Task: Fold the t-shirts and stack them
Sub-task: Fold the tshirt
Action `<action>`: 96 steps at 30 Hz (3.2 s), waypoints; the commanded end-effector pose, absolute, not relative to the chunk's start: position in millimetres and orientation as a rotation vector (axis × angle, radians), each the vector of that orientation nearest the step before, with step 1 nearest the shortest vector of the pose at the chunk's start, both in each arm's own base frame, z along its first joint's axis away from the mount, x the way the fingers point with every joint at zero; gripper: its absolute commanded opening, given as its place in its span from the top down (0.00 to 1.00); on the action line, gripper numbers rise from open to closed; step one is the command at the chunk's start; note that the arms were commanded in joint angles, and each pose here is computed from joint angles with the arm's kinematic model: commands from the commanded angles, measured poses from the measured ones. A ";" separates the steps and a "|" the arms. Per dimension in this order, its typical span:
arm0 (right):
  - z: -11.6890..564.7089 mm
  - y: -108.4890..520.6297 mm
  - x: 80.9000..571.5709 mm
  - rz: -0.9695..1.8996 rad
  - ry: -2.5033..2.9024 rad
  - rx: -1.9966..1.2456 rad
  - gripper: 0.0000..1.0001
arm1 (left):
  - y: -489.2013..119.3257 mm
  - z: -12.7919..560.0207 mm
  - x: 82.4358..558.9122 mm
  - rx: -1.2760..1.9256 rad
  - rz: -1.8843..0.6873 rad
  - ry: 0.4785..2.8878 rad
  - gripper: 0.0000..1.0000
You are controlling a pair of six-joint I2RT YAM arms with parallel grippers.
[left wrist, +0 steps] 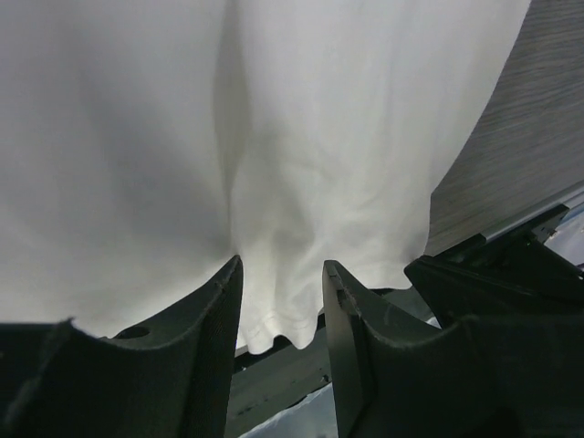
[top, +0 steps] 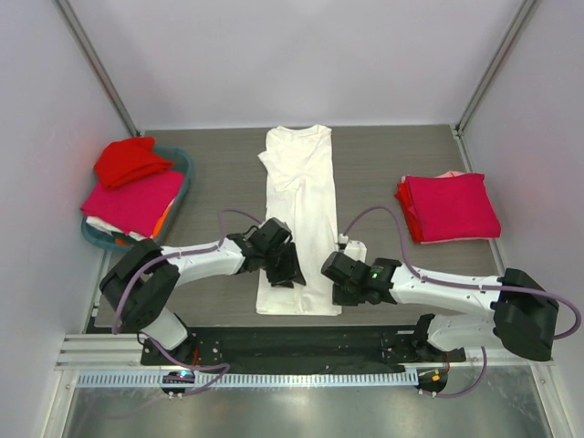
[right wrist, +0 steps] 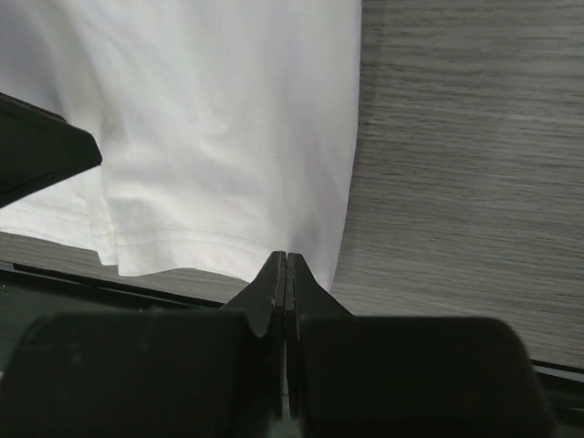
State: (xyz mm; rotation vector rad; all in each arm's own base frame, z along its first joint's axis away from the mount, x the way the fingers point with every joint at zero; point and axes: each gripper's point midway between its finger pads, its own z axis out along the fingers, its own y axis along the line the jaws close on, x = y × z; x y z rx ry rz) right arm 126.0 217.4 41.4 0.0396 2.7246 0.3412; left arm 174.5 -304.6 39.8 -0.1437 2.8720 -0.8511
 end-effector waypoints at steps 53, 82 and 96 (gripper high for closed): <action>19.3 212.1 108.4 0.743 2.718 0.319 0.58 | -203.7 38.3 131.4 -0.358 -0.874 2.800 0.43; 79.8 204.5 132.5 0.761 2.576 0.330 0.99 | -229.8 80.2 138.5 -0.396 -1.215 2.689 1.00; 127.0 186.3 283.5 0.633 2.505 0.351 0.99 | -213.2 118.8 291.4 -0.694 -1.246 2.432 1.00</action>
